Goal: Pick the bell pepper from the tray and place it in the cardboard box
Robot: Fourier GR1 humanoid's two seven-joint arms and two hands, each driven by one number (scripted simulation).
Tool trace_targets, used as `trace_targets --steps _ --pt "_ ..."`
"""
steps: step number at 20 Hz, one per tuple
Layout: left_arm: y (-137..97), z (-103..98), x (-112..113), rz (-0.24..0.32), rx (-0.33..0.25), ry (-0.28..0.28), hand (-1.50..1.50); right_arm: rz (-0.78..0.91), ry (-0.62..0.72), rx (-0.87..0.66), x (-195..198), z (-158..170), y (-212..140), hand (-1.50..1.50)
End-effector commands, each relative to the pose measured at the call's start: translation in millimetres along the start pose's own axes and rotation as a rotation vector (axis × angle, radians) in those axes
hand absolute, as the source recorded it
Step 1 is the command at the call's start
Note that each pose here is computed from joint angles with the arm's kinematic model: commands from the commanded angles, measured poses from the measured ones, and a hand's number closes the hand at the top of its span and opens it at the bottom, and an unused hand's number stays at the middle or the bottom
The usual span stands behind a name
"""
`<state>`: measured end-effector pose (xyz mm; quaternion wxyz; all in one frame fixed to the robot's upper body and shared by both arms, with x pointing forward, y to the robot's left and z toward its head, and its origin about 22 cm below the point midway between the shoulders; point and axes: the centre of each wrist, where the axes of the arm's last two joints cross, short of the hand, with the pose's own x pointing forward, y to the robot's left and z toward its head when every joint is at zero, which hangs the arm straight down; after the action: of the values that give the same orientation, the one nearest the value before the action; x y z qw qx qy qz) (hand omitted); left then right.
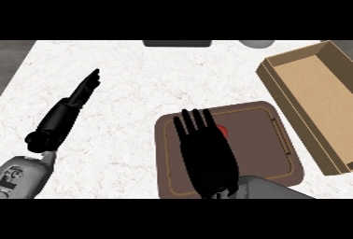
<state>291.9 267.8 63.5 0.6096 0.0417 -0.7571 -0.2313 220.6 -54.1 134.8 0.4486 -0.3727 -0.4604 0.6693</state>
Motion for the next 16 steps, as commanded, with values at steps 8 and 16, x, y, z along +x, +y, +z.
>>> trace_targets --steps 8,16 --pt "-7.5 6.3 -3.3 -0.003 0.020 0.001 0.00 0.114 0.214 -0.010 25.7 -24.9 28.9 -1.50" --pt "8.0 4.7 7.2 0.000 0.005 0.008 0.00 0.183 0.259 0.044 14.4 -29.8 31.4 -1.50"
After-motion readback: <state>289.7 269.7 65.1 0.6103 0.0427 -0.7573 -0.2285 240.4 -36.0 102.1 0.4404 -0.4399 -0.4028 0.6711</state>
